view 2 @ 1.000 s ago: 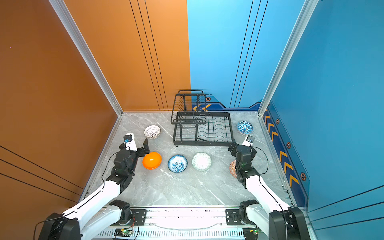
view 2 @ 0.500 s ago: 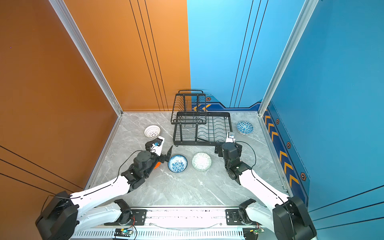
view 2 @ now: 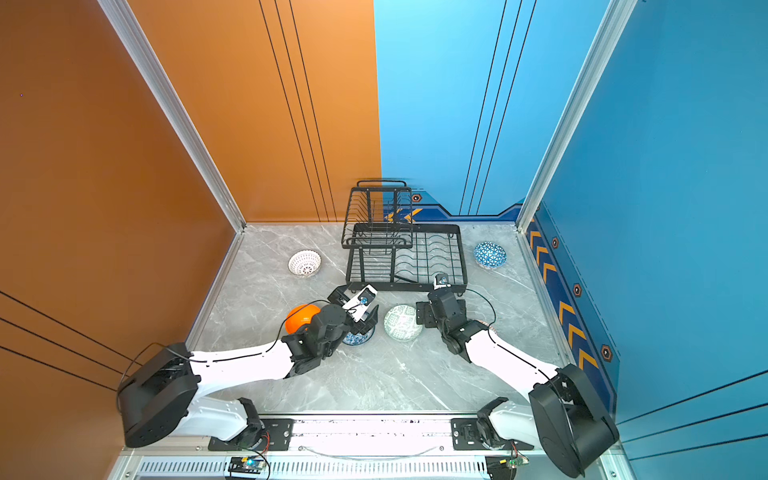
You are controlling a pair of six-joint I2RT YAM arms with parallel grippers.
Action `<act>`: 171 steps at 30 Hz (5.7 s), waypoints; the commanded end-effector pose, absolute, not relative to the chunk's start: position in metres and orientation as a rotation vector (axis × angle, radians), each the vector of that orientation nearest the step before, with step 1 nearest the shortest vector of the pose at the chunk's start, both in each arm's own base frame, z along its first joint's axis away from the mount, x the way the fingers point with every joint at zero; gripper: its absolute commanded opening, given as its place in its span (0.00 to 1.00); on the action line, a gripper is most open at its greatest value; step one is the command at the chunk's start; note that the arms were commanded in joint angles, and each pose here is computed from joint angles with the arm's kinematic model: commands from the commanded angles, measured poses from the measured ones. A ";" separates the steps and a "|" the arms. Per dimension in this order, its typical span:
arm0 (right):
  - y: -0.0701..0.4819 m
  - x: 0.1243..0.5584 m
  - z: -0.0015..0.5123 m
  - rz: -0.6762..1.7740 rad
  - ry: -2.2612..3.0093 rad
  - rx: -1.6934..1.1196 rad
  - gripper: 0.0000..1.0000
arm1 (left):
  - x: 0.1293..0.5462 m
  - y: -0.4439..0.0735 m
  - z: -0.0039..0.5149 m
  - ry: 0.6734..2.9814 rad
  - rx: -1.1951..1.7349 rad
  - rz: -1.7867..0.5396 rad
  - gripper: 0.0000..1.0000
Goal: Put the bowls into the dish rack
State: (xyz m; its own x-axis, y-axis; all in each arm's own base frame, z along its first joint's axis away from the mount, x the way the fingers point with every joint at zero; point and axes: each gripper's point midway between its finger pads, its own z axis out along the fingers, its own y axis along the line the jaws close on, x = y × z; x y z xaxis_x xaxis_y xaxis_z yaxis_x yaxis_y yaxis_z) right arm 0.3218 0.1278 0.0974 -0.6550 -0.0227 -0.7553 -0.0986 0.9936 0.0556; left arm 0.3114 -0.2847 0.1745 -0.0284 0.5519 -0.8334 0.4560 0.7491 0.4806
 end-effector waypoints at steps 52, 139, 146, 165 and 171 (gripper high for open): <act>0.177 0.319 0.054 0.303 2.483 -0.198 0.10 | 0.283 -0.293 0.150 1.955 0.530 -0.427 0.98; 0.157 0.265 0.263 0.537 1.887 0.108 0.84 | 0.334 -0.261 0.227 1.685 0.030 -0.415 0.00; 0.200 0.253 0.299 0.808 1.844 0.147 1.00 | 0.313 -0.266 0.272 1.474 0.087 -0.424 0.00; 0.244 0.252 0.341 1.111 1.646 0.340 0.99 | 0.290 -0.304 0.292 1.266 0.228 -0.274 0.00; 0.239 0.266 0.338 1.154 1.628 0.425 0.92 | 0.286 -0.303 0.294 1.260 0.230 -0.288 0.00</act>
State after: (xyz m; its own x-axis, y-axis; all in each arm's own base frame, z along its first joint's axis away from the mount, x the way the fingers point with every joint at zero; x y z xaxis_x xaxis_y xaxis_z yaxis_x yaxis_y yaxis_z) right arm 0.2581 0.2434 0.3384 -0.4047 0.6939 -0.5956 -0.2928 0.5187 0.8033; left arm 0.2953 -0.3045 0.2586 0.2125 0.0218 -0.9769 0.3256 0.9410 0.0918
